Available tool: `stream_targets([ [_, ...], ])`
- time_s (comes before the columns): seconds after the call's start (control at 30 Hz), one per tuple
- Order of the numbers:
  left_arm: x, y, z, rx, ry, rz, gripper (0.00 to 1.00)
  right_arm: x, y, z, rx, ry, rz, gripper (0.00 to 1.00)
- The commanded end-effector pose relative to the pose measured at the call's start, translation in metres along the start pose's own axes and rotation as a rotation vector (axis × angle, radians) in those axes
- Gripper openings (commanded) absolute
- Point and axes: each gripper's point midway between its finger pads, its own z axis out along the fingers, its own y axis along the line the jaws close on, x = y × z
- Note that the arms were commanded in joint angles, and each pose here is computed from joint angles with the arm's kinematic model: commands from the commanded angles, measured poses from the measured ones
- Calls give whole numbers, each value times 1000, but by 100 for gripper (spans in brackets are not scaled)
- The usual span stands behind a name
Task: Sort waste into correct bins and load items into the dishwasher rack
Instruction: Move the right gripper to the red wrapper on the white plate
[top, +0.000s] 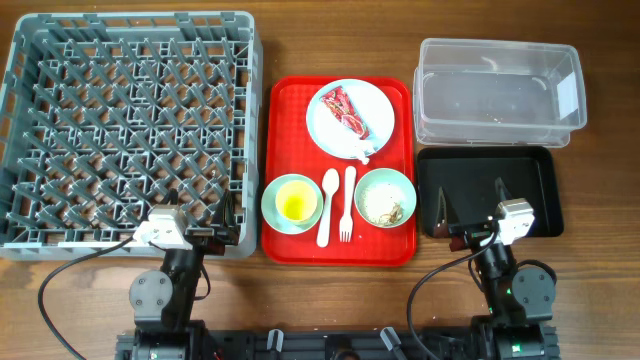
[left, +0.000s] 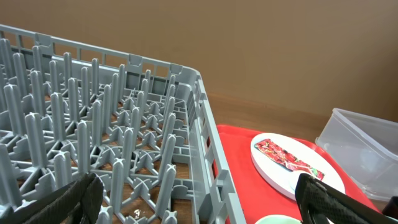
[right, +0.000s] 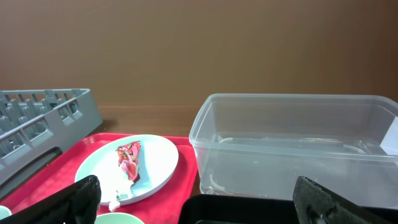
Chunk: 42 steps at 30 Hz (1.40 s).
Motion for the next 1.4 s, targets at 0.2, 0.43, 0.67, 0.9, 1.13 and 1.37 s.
stream_targets([
  [0.2, 2, -2, 0, 13, 4, 12, 100, 0, 2, 0, -13, 0, 8, 100],
  [0.43, 2, -2, 0, 13, 4, 12, 100, 0, 2, 0, -13, 0, 7, 100],
  [0.67, 2, -2, 0, 14, 4, 12, 100, 0, 2, 0, -10, -1, 3, 100],
  [0.9, 1, -3, 0, 14, 1, -48, 100, -2, 4, 0, -24, 3, 92, 100],
  [1.13, -11, -4, -20, -66, 173, -68, 100, -38, 6, -3, -4, 167, 23, 100],
  [1.37, -36, -6, -15, -228, 654, -113, 100, -73, 13, 47, -72, 736, -35, 100],
])
